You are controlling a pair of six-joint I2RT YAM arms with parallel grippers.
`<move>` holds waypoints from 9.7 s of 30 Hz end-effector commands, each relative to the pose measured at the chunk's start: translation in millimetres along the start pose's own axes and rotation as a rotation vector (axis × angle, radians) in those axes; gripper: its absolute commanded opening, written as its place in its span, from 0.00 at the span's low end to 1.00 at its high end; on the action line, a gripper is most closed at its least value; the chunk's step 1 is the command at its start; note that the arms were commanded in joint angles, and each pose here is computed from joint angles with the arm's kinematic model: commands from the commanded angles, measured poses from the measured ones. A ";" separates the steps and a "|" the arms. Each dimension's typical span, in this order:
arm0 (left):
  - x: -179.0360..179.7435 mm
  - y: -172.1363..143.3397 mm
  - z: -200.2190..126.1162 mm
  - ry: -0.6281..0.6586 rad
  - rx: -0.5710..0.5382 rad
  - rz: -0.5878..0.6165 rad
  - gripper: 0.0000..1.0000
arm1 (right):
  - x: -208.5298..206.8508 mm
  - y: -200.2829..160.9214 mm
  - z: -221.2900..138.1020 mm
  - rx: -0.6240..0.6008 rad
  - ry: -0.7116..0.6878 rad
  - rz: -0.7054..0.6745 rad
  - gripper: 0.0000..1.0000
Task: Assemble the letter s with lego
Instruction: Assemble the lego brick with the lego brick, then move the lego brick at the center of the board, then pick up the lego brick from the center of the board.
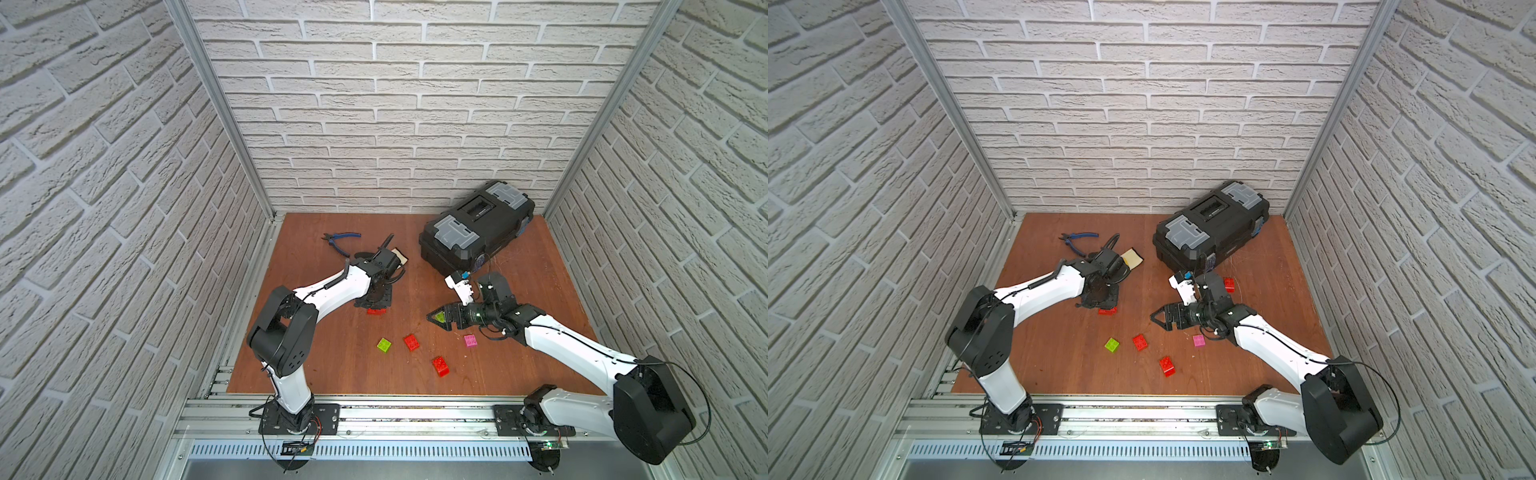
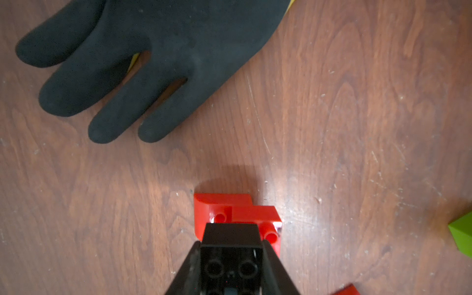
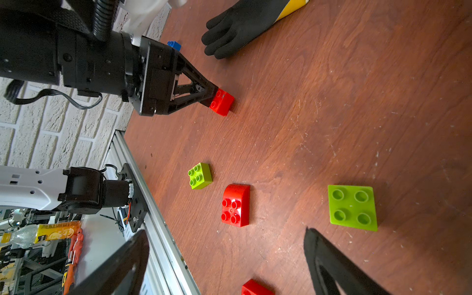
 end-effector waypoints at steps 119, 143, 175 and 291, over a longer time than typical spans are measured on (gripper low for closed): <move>99.7 -3.8 -64.7 -0.338 -0.292 0.106 0.98 | 119.9 -38.5 126.8 0.212 -0.184 -0.643 0.70; 104.5 -8.3 -83.4 -0.354 -0.292 0.115 0.98 | 117.8 -39.2 138.6 0.273 -0.202 -0.696 0.66; 105.7 -16.0 -67.7 -0.355 -0.270 0.105 0.98 | 98.6 -52.4 171.7 0.340 -0.344 -0.727 0.40; 95.2 -20.4 -69.3 -0.486 -0.296 0.096 0.98 | 50.3 -41.0 127.7 0.426 -0.633 -0.163 0.42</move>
Point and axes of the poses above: each gripper's point midway between its finger pads, its own z axis out along the fingers, its own x axis along the line the jaws close on, y = z × x, the point moved 9 cm from there along -z, back along the fingers, and after that the axes turned 2 degrees about -z, right-handed, at the moved point
